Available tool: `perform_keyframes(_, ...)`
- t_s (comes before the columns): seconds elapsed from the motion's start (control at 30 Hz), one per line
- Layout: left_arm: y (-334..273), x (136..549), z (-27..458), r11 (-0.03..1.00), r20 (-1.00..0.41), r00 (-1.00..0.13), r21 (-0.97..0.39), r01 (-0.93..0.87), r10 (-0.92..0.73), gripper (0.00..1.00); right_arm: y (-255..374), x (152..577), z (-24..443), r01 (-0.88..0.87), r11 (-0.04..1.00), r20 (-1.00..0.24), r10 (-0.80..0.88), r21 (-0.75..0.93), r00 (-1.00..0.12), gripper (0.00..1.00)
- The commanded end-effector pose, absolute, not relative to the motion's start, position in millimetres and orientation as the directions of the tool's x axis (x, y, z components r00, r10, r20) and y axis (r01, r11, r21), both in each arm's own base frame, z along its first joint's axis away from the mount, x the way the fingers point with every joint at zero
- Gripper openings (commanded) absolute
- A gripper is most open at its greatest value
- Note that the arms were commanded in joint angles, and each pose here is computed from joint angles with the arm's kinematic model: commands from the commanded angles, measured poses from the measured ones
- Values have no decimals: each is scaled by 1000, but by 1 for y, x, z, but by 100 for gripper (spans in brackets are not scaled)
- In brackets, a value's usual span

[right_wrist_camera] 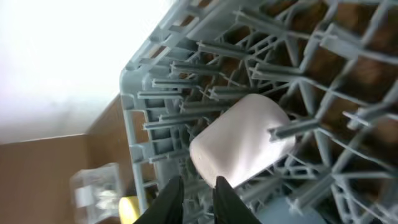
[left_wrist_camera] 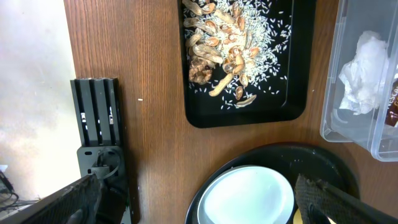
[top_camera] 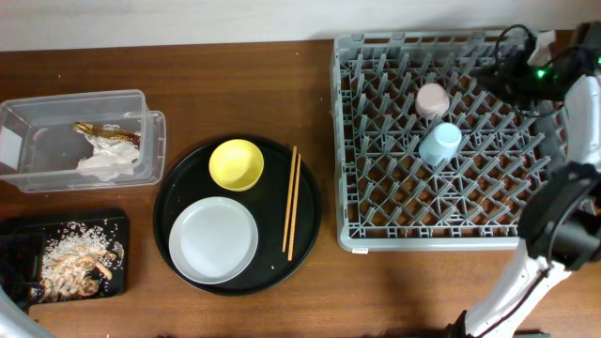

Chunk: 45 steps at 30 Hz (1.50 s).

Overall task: Sort waste into correct bins and load items into the dishwasher rack
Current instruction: 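Grasp the yellow saucer with the right gripper and lift it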

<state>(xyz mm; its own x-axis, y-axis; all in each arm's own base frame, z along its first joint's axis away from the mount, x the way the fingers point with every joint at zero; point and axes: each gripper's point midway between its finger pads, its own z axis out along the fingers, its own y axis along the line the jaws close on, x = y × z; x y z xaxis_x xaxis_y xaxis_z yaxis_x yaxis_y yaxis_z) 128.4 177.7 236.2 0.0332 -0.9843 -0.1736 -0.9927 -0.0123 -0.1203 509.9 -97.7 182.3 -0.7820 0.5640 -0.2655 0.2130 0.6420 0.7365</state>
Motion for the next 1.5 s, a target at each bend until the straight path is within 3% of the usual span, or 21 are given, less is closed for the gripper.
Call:
perform_keyframes(0.0,177,128,237,-21,-176,43,-124,-992,-983,99,-73,500,210,125,824,-424,407,553,-809,17)
perform_keyframes(0.1,177,128,237,-21,-176,43,-124,-992,-983,99,-42,500,191,122,878,-399,329,464,-856,4)
perform_keyframes(0.2,177,128,237,-21,-176,43,-124,-992,-983,99,-20,507,164,128,947,-398,243,294,-885,4)
perform_keyframes(0.23,177,128,237,-21,-176,43,-124,-992,-983,99,-22,507,149,205,952,-373,280,228,-884,4)
perform_keyframes(0.4,177,128,237,-21,-176,43,-124,-992,-983,99,-34,513,107,311,935,-315,352,172,-882,4)
perform_keyframes(0.53,177,128,237,-21,-176,43,-124,-992,-983,99,-73,510,106,459,888,-363,440,37,-821,4)
perform_keyframes(0.6,177,128,237,-21,-176,43,-124,-992,-983,99,-77,509,129,484,874,-387,462,45,-798,5)
perform_keyframes(0.67,177,128,237,-21,-176,43,-124,-992,-983,99,-68,509,191,461,884,-456,444,82,-771,6)
perform_keyframes(0.73,177,128,237,-21,-176,43,-124,-992,-983,99,-19,504,235,272,939,-454,340,210,-823,10)
perform_keyframes(0.77,177,128,237,-21,-176,43,-124,-992,-983,99,20,498,250,108,945,-443,243,307,-863,15)
perform_keyframes(0.83,177,128,237,-21,-176,43,-124,-992,-983,99,128,466,263,-213,860,-413,-3,463,-911,42)
perform_keyframes(0.87,177,128,237,-21,-176,43,-124,-992,-983,99,166,451,260,-323,839,-420,-127,438,-899,50)
perform_keyframes(0.9,177,128,237,-21,-176,43,-124,-992,-983,99,212,434,257,-449,803,-443,-262,392,-857,69)
perform_keyframes(0.93,177,128,237,-21,-176,43,-124,-992,-983,99,250,424,251,-522,793,-467,-350,313,-812,81)
perform_keyframes(1.0,177,128,237,-21,-176,43,-124,-992,-983,99,309,414,233,-614,774,-506,-472,154,-722,86)
perform_keyframes(1.07,177,128,237,-21,-176,43,-124,-992,-983,99,364,410,206,-642,765,-533,-523,52,-666,85)
perform_keyframes(1.1,177,128,237,-21,-176,43,-124,-992,-983,99,384,407,192,-658,752,-540,-541,32,-645,80)
perform_keyframes(1.23,177,128,237,-21,-176,43,-124,-992,-983,99,445,406,119,-603,795,-536,-481,67,-694,72)
perform_keyframes(1.43,177,128,237,-21,-176,43,-124,-992,-983,99,463,393,53,-525,849,-474,-438,63,-764,53)
perform_keyframes(1.47,177,128,237,-21,-176,43,-124,-992,-983,99,464,391,48,-527,848,-464,-440,67,-768,45)
